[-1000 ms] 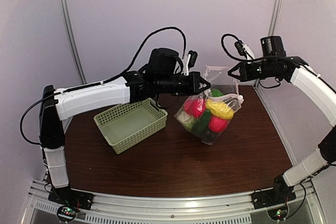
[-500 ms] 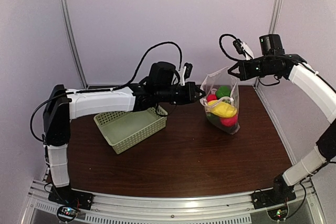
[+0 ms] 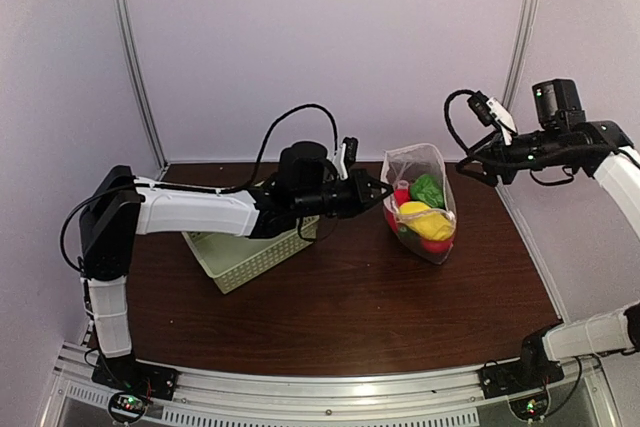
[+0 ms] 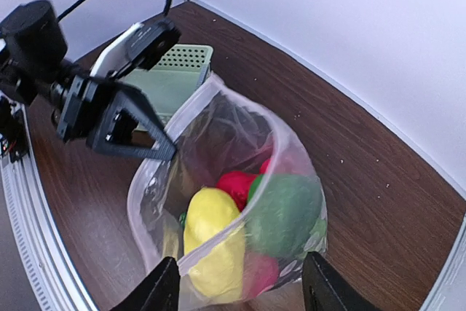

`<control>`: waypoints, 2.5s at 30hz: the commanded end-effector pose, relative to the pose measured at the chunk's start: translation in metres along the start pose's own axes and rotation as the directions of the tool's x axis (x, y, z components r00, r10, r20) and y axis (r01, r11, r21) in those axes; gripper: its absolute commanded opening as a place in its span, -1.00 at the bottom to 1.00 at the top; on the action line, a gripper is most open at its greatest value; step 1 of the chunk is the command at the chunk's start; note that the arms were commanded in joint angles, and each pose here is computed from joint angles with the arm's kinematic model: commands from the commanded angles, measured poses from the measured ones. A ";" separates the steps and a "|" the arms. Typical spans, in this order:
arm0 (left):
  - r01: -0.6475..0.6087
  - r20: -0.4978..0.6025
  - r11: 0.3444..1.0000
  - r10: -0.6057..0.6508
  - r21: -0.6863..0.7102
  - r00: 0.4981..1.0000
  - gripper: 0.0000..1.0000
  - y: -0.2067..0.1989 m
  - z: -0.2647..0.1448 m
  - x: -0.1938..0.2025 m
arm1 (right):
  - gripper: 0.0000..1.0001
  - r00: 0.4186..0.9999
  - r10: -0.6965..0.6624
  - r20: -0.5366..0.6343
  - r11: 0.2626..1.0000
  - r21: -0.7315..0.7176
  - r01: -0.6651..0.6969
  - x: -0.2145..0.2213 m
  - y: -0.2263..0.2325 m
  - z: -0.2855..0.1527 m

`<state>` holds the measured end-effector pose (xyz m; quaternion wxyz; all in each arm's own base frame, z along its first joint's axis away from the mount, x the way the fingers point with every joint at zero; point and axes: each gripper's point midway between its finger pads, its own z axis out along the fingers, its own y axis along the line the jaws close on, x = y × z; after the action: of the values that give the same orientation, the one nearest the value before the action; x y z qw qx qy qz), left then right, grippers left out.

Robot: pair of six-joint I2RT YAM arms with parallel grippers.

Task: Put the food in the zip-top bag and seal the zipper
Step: Pass from the right arm to the left, then hold the zipper food storage bag at the center of the board.

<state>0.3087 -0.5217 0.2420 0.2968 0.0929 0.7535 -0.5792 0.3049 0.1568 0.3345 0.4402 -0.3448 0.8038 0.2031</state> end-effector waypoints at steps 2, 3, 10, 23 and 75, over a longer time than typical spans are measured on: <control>-0.010 0.162 0.984 -0.019 0.177 0.987 -1.00 -0.074 -0.026 -0.048 | 0.18 0.980 -0.182 -0.079 0.977 -0.126 0.172 0.054 0.044 -0.025; -0.004 0.166 0.983 -0.027 0.182 0.986 -1.00 -0.076 -0.026 -0.049 | 0.15 0.977 -0.191 -0.091 0.975 -0.130 0.179 0.062 0.046 -0.025; 0.058 0.161 0.978 -0.091 0.199 0.983 -1.00 -0.083 -0.025 -0.046 | 0.01 0.978 -0.202 -0.057 0.972 -0.135 0.193 0.080 0.056 -0.025; 0.047 0.175 0.973 -0.088 0.225 0.981 -1.00 -0.105 -0.028 -0.048 | -0.52 0.994 -0.104 0.028 0.990 -0.096 0.106 0.056 0.036 0.005; -0.455 0.177 0.872 0.484 -0.182 0.857 0.69 -0.102 -0.101 -0.083 | -1.00 0.969 -0.221 0.107 0.965 -0.120 0.233 0.021 0.056 -0.032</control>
<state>0.2856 -0.4984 0.3195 0.3607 0.1040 0.7318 -0.5688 0.2654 0.1579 0.3018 0.4674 -0.3989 0.7631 0.2002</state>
